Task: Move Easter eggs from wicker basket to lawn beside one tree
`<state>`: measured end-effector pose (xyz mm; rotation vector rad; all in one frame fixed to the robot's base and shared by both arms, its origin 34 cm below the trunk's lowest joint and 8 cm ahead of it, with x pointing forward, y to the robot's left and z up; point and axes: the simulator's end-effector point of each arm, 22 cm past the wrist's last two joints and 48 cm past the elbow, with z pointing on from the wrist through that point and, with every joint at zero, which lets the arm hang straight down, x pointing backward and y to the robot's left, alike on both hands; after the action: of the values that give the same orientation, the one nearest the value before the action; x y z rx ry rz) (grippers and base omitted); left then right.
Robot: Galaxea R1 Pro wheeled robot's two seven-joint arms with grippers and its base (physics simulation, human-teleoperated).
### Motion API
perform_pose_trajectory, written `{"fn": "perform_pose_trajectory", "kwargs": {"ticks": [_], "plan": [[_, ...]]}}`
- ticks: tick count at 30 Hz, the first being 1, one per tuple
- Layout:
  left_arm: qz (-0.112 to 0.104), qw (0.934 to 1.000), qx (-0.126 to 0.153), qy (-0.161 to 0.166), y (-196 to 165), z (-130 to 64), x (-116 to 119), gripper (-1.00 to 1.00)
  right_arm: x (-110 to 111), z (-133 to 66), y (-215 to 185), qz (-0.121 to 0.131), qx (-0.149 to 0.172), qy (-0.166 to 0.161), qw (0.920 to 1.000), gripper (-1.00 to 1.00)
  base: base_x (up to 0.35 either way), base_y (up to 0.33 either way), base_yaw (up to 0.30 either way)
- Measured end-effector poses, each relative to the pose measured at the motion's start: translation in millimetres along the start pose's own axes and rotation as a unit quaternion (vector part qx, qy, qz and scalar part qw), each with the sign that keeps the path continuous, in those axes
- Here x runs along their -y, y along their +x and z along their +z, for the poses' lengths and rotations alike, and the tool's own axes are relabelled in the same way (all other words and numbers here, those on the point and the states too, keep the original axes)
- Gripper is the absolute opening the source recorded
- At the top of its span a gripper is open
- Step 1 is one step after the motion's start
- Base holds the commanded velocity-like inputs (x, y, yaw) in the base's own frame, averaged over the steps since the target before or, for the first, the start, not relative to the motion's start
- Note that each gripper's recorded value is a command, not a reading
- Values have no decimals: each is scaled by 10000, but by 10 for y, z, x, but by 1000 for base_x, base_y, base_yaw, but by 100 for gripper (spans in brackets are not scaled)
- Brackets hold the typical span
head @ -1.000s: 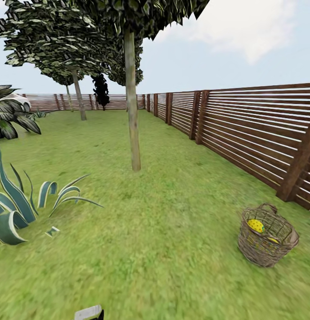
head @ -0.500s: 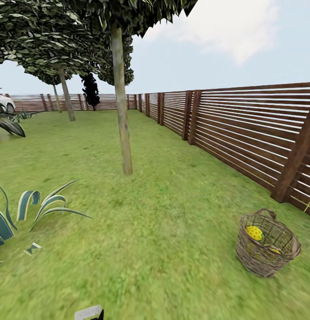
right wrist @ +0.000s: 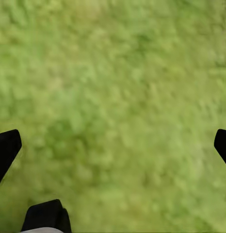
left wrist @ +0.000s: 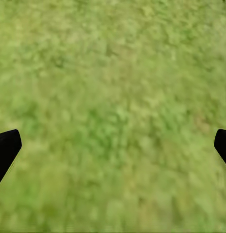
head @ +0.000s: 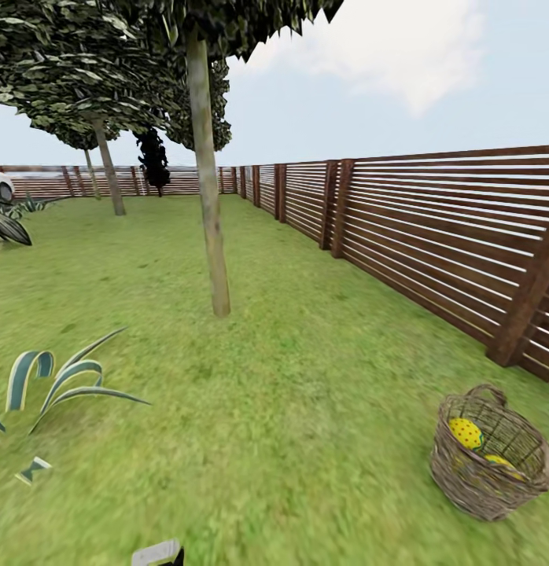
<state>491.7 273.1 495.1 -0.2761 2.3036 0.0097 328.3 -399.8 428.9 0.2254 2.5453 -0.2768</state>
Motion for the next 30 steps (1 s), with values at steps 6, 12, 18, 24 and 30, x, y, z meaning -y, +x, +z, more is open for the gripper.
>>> {"fn": "perform_pose_trajectory", "kwargs": {"ticks": [6, 12, 18, 24, 30], "plan": [[-2, 10000, 0, -3, 0, 0, -2, 100, 0, 0, 0, 0, 0, 0, 10000, 100, 328, 133, 0], [-1, 10000, 0, -3, 0, 0, -2, 100, 0, -1, 3, 0, -3, 0, 10000, 100, 328, 76, 0], [1, 10000, 0, -1, 0, 0, 0, 100, 0, -1, 6, 0, -7, 0, 10000, 100, 328, 8, -2], [0, 10000, 0, -3, 0, 0, -1, 100, 1, -2, 7, 0, -7, 1, 10000, 100, 328, 0, -112], [0, 10000, 0, -1, 0, 1, 0, 100, 2, -2, 7, 2, -7, 2, 10000, 100, 328, 0, -239]]}}
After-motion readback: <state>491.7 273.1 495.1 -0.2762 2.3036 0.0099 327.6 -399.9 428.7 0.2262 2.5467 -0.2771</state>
